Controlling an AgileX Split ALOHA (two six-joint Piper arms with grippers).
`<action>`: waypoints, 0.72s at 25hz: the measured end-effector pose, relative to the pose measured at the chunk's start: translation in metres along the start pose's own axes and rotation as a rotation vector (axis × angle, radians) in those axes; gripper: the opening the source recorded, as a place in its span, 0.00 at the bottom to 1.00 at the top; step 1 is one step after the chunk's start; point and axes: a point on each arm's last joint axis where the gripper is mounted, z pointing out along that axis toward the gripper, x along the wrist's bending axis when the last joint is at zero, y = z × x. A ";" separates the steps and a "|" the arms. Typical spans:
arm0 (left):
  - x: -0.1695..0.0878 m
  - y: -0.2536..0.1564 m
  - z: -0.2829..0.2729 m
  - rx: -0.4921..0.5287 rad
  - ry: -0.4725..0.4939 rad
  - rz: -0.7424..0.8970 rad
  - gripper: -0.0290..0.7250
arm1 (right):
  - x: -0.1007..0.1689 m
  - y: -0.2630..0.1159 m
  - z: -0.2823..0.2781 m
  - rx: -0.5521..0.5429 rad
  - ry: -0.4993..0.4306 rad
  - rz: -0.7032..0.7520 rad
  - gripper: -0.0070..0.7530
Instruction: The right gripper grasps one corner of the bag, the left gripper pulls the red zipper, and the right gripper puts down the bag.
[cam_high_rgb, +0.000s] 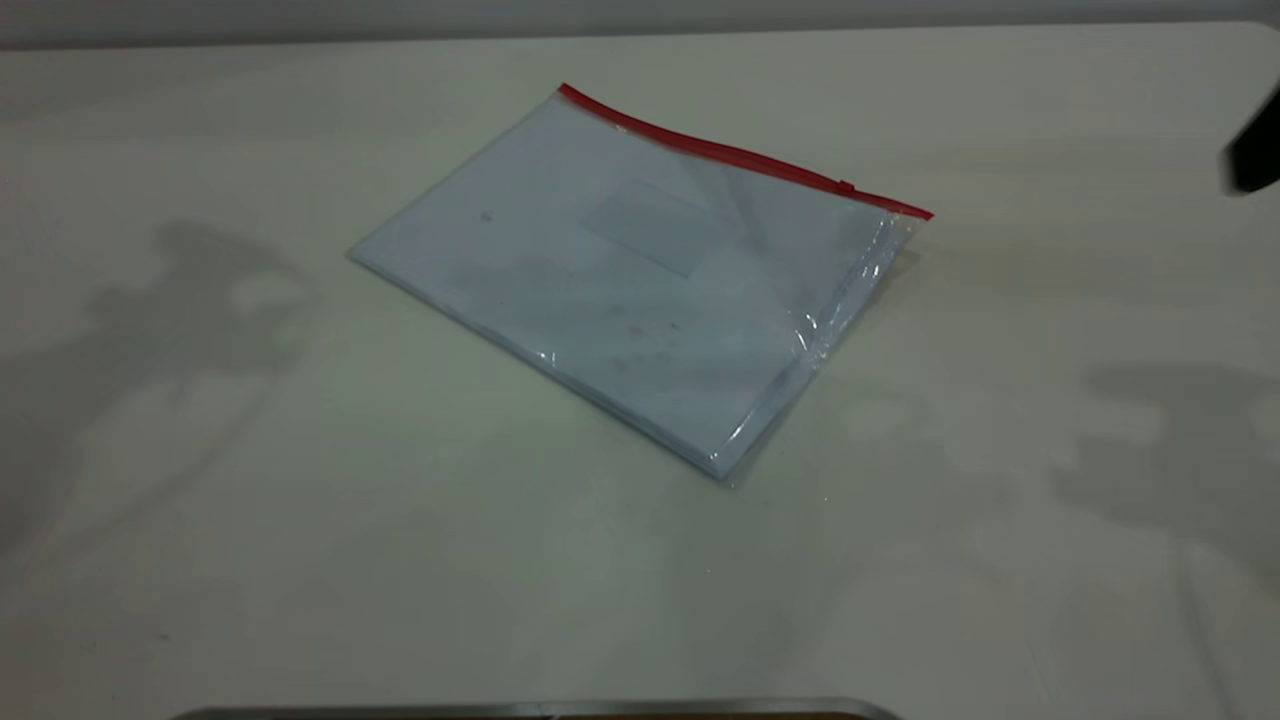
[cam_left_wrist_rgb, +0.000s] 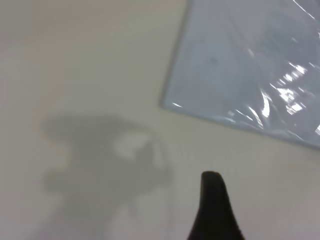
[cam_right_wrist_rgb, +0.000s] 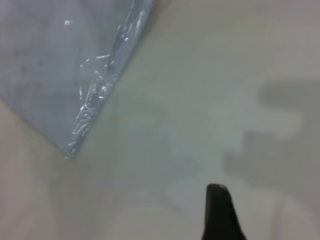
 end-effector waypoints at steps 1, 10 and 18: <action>0.000 0.001 0.004 0.018 -0.021 0.001 0.82 | -0.001 0.003 0.012 0.019 0.013 -0.014 0.69; 0.008 -0.001 0.035 0.139 -0.093 -0.016 0.82 | 0.001 0.041 0.104 0.075 0.263 -0.096 0.69; 0.005 -0.001 0.040 0.144 -0.112 -0.021 0.82 | -0.005 0.046 0.166 0.046 0.383 -0.116 0.69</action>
